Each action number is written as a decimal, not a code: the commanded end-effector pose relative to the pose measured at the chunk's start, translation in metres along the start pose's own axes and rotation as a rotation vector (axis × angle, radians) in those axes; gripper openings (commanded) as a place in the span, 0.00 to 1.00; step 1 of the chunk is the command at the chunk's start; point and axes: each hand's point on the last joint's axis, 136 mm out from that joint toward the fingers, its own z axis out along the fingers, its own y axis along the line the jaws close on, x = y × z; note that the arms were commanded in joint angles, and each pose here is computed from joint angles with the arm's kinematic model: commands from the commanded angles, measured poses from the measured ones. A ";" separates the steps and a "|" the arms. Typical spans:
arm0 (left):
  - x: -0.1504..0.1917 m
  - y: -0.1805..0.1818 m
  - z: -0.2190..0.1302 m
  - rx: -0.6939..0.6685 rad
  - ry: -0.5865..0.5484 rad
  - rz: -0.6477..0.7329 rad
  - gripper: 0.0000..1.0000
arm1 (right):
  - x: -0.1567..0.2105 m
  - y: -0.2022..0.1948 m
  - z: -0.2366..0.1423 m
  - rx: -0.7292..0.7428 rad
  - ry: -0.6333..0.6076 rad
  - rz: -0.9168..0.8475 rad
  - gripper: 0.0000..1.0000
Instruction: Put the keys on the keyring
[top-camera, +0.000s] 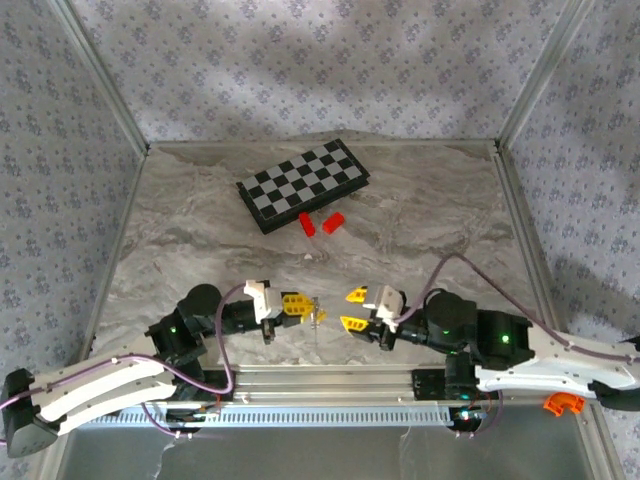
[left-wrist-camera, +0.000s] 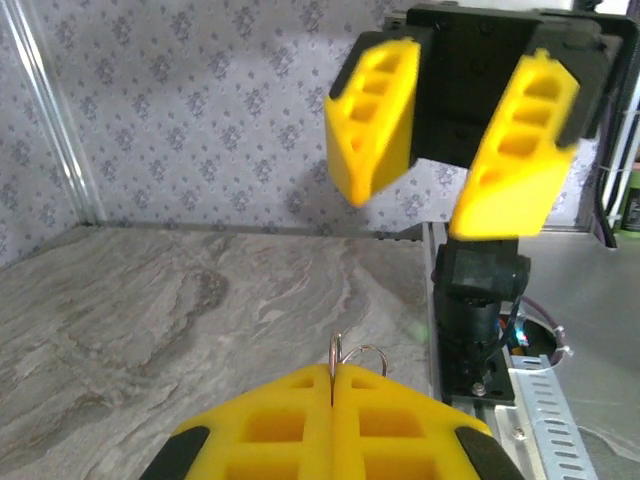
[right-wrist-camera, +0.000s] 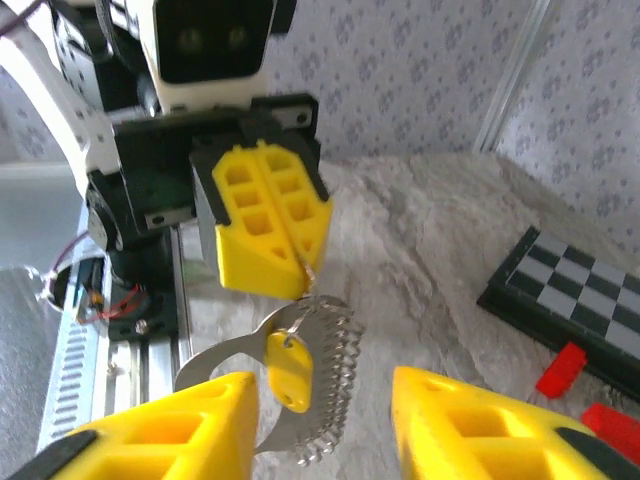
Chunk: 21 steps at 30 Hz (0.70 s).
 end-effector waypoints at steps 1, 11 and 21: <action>-0.032 -0.014 -0.006 0.070 -0.086 0.028 0.00 | 0.000 0.005 0.003 -0.042 -0.008 0.036 0.43; -0.030 -0.023 -0.006 0.124 -0.080 0.018 0.00 | -0.004 0.012 0.030 -0.100 0.015 0.011 0.34; -0.025 -0.022 -0.005 0.120 -0.065 0.020 0.00 | -0.004 0.020 0.040 -0.178 0.001 0.029 0.25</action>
